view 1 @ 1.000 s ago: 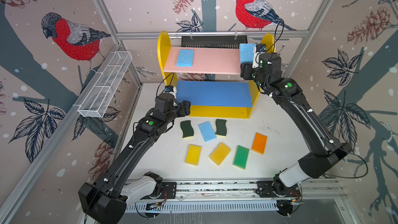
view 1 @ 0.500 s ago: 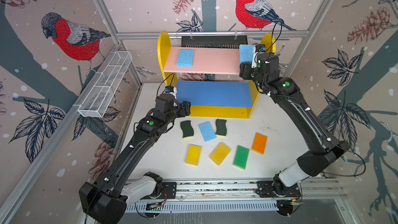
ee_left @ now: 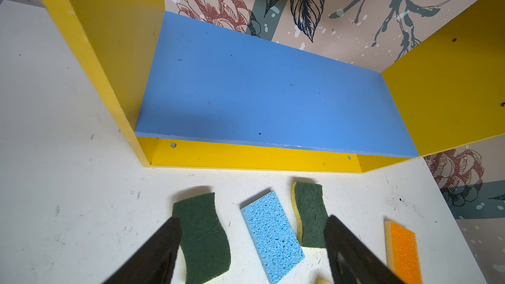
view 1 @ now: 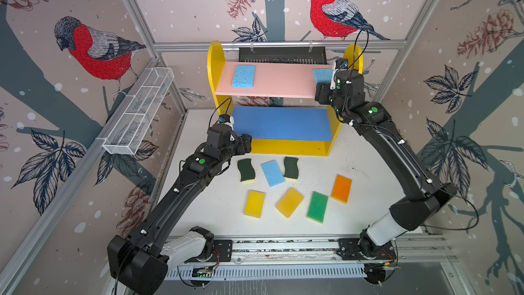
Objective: Arrange cleaning sponges on a shelf
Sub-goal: Place the cleaning sponge at the shelf.
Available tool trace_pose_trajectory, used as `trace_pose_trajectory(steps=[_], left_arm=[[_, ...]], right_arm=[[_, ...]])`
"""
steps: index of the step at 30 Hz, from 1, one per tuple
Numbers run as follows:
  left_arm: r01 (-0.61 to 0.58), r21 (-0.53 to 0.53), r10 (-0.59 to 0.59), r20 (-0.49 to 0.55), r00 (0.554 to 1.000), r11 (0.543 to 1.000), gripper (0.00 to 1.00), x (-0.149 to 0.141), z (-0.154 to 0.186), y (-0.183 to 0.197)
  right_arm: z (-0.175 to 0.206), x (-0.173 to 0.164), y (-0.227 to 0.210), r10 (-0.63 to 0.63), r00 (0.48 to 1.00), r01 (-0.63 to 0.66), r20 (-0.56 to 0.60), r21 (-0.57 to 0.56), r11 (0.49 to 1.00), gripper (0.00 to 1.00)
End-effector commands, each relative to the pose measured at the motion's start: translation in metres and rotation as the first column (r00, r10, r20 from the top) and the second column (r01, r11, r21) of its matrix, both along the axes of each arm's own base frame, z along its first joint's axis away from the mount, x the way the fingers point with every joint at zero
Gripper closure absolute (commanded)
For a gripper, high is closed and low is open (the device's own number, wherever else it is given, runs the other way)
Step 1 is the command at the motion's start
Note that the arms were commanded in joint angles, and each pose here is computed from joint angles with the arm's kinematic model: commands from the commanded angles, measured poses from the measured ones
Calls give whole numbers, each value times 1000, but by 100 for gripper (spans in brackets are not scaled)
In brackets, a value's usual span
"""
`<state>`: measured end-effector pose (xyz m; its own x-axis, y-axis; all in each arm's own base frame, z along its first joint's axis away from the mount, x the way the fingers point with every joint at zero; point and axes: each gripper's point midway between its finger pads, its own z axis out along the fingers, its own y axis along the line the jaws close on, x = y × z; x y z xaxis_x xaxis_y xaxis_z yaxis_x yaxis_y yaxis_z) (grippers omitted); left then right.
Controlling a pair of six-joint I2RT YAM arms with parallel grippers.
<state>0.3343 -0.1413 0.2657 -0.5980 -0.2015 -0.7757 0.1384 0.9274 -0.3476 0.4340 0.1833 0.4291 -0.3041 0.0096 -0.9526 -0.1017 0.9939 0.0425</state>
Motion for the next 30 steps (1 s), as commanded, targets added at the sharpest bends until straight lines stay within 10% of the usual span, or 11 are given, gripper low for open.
trace_pose_trajectory(steps=[1, 30], left_arm=[[-6, -16, 6, 28, 1000, 1000, 17, 5, 6, 0], [-21, -14, 22, 21, 1000, 1000, 16, 2, 2, 3]], right_arm=[[-13, 1, 1, 2, 999, -3, -39, -19, 1000, 24], [19, -7, 6, 36, 999, -35, 29, -25, 999, 15]])
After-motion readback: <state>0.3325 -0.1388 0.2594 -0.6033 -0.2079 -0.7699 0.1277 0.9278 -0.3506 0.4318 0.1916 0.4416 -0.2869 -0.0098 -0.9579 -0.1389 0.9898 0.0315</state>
